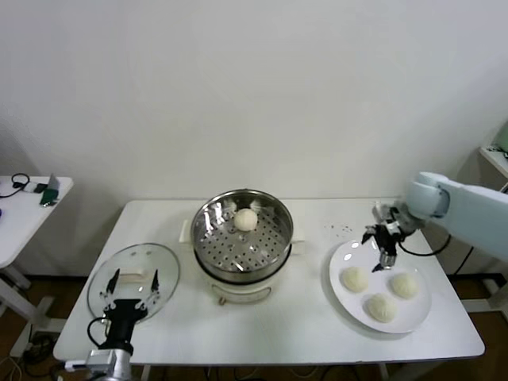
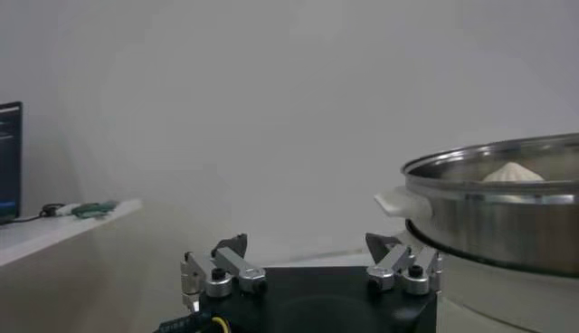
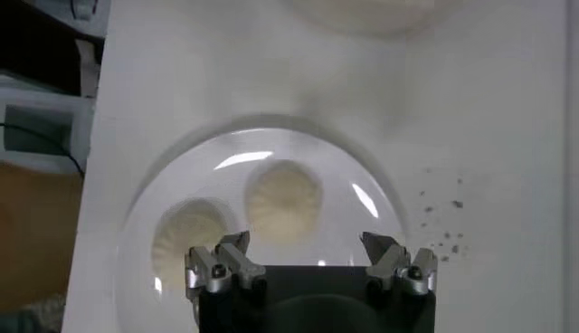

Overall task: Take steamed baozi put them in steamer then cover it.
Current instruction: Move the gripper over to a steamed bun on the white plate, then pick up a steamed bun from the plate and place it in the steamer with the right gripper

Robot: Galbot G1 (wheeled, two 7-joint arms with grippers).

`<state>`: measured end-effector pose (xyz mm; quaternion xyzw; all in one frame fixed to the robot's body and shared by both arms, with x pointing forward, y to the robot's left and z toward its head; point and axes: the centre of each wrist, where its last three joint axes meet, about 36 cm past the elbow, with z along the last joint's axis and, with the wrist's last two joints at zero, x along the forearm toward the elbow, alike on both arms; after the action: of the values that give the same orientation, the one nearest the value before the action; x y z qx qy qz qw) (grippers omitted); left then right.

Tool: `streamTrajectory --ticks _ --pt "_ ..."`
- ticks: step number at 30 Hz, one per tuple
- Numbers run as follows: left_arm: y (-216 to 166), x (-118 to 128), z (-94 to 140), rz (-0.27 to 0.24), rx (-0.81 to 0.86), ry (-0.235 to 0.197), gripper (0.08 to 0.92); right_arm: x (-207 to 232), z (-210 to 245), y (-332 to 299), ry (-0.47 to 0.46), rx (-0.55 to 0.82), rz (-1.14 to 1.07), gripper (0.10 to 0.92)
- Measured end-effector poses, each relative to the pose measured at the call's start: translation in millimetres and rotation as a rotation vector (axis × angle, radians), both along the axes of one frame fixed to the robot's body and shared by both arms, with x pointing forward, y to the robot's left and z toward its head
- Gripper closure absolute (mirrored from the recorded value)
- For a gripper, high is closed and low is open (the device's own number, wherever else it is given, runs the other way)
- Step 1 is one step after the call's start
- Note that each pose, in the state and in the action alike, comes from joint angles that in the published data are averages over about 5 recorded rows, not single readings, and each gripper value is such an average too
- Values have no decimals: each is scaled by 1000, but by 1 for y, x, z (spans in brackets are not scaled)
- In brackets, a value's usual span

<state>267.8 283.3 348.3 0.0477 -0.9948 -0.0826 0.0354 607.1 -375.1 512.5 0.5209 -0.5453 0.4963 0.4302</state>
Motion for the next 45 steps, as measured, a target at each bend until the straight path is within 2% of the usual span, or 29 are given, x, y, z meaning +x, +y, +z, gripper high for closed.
streamTrajectory --ticks 8,21,25,33,45 --pt "-1 -2 -1 3 8 6 177 -2 -34 0 7 15 -32 200" --pt "1 -2 -5 11 14 15 177 7 -63 10 20 28 -53 200" --pt "1 0 -5 13 15 13 177 9 -66 13 30 28 -51 203" --pt "2 2 -5 16 15 11 177 10 -67 11 44 28 -52 293" --pt "3 3 -3 19 17 8 177 12 -52 4 44 45 -79 312"
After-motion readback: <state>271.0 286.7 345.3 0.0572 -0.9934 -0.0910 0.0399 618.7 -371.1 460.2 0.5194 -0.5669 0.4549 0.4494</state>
